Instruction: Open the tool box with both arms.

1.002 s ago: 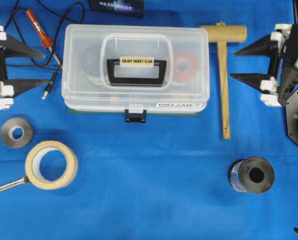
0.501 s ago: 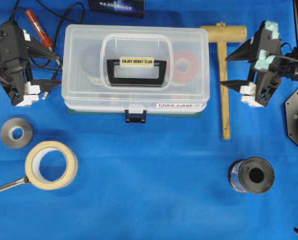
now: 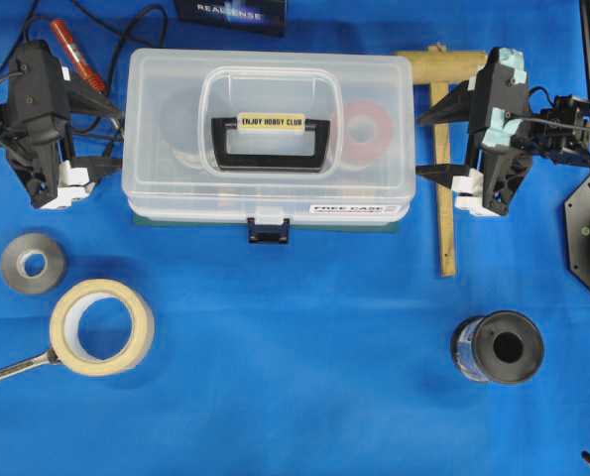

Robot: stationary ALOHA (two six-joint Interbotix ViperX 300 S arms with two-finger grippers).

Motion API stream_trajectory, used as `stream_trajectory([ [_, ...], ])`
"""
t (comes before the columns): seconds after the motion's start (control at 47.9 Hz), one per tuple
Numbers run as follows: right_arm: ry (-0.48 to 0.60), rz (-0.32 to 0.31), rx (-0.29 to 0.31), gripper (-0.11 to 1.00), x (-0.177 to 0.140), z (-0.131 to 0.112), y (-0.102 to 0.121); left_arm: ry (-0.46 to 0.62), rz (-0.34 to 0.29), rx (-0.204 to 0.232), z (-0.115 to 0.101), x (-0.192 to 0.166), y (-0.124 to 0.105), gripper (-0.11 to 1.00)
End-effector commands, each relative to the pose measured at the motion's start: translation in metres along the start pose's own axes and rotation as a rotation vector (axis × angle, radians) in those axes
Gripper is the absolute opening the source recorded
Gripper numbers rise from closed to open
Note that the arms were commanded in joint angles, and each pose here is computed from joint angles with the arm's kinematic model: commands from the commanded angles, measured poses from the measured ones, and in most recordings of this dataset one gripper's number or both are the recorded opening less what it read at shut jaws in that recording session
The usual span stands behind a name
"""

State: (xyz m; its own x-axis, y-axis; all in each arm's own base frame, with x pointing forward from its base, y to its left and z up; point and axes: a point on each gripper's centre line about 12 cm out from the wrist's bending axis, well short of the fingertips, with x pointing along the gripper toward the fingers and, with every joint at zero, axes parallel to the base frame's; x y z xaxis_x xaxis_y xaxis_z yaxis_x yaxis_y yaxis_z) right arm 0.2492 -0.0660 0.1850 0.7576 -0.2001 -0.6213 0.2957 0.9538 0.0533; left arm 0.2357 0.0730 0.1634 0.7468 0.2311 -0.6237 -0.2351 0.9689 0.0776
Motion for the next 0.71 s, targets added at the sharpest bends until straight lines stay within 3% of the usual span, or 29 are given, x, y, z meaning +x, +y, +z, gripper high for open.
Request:
stream_trajectory([
  [0.0,-0.063,0.016,0.006,0.78,-0.003,0.019,0.005,-0.066,0.002,-0.001,0.018,-0.002,0.000,0.76],
  [0.313,-0.086,0.023,0.021,0.78,-0.005,0.029,0.007,-0.113,0.007,0.000,0.029,-0.011,0.001,0.76],
  [0.689,-0.193,0.031,0.012,0.78,-0.030,0.050,0.008,-0.226,0.035,-0.010,0.039,-0.037,0.007,0.76],
])
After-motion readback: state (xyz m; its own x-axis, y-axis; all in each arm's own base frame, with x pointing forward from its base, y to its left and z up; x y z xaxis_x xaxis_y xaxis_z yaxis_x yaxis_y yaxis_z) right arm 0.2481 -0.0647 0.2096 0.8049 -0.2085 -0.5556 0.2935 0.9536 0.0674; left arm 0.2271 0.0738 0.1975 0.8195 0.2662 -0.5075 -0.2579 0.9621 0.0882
